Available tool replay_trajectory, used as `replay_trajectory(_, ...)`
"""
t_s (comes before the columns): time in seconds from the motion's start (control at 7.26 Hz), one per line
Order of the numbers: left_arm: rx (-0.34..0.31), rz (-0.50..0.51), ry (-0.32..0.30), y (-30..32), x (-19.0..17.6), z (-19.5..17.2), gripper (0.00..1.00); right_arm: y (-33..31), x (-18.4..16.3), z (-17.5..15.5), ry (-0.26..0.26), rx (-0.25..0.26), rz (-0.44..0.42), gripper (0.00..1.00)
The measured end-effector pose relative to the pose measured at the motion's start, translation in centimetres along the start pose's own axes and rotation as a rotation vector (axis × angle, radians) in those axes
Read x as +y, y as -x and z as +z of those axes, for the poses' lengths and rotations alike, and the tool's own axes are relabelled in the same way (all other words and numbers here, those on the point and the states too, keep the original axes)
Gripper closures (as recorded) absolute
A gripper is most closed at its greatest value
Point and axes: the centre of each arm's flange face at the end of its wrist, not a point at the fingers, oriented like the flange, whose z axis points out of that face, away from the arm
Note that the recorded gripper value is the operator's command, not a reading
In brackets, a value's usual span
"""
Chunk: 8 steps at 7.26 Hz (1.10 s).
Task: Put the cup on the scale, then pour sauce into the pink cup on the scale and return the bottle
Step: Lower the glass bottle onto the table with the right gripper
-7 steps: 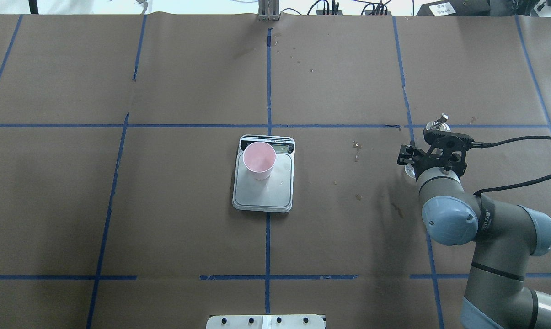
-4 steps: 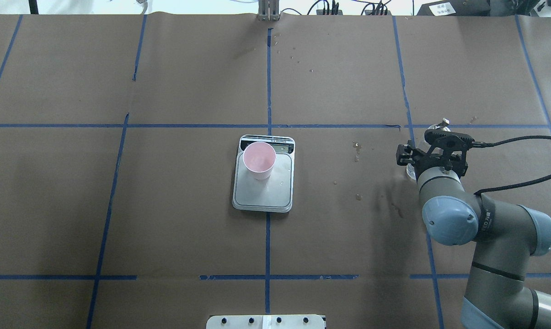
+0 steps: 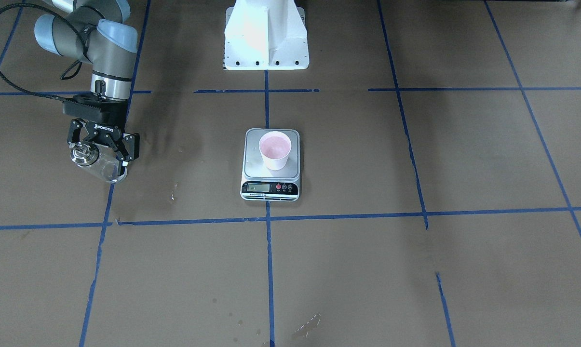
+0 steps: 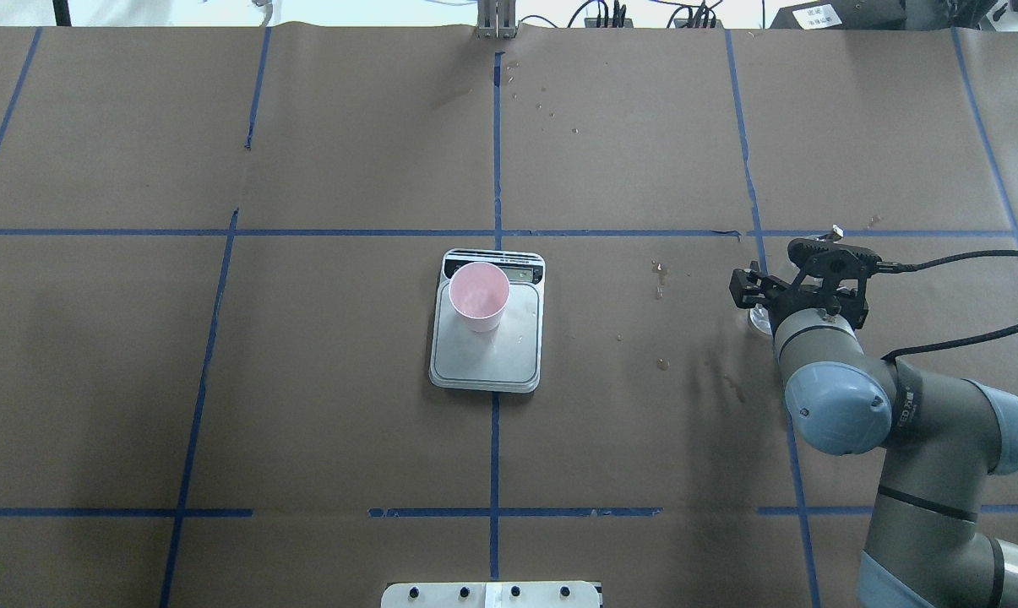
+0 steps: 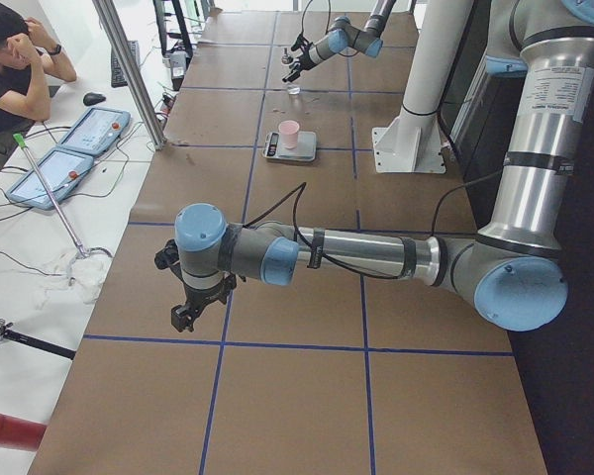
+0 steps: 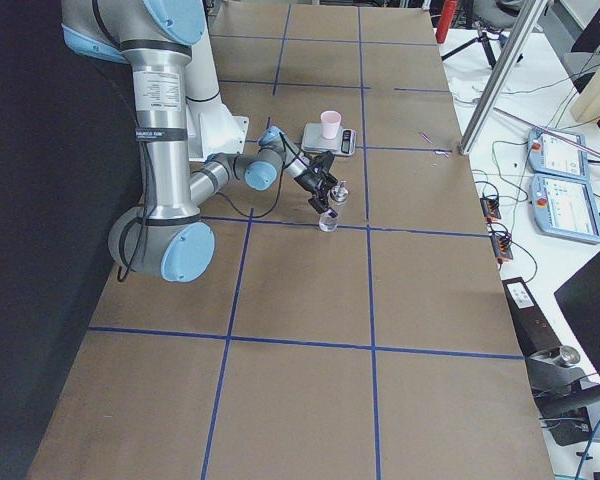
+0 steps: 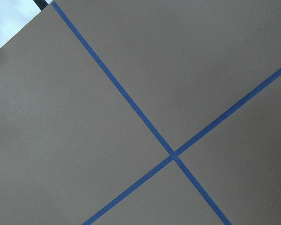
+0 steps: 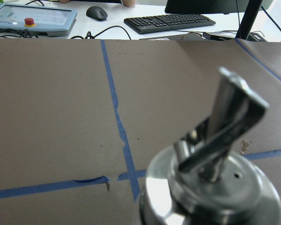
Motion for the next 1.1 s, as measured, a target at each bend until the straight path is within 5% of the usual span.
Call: replay_trajectory(1.1, -0.001, 0.002, -0.002, -0.1, -0.1, -0.1, 0.00, -1.6, 0.3, -2.6, 0.176, -0.010, -0.004, 0.00)
